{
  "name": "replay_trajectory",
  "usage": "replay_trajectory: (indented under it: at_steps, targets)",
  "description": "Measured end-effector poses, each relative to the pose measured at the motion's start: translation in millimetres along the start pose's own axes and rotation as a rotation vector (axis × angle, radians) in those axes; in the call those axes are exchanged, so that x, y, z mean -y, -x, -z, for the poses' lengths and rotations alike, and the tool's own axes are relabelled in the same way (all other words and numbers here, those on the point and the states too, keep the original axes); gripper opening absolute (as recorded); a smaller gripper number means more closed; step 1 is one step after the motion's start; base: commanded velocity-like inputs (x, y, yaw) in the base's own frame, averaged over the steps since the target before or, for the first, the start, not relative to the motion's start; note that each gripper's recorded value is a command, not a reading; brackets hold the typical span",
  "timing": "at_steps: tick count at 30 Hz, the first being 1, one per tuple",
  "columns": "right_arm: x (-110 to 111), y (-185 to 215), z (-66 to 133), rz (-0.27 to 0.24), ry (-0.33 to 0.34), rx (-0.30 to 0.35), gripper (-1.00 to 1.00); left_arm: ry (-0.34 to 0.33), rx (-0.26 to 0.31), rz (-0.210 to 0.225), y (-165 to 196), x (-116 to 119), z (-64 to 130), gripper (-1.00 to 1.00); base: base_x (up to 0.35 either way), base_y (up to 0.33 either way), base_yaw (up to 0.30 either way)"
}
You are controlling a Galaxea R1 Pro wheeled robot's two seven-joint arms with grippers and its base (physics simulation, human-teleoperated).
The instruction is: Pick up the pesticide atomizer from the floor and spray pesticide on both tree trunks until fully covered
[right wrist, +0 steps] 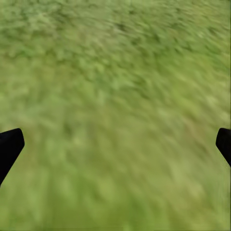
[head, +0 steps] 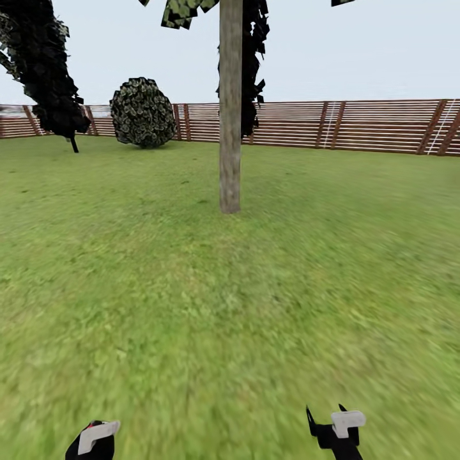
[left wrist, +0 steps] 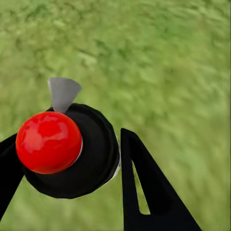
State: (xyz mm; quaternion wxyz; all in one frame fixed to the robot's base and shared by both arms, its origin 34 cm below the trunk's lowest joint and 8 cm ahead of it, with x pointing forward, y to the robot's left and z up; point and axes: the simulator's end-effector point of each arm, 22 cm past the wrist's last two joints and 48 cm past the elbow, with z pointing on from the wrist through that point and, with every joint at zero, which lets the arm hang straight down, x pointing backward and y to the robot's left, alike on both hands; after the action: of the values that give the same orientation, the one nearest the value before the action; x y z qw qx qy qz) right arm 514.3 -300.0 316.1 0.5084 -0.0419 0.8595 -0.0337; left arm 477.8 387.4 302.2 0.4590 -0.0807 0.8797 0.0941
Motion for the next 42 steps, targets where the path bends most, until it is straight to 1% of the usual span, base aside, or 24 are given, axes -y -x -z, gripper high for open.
replay_trajectory:
  at_steps: [42]
  targets:
    - [-0.3,0.2,-0.1,0.001,0.001,0.000,1.00,-0.001,-0.001,-0.001,-0.4,0.2,0.2,-1.00,0.333,0.000,0.000]
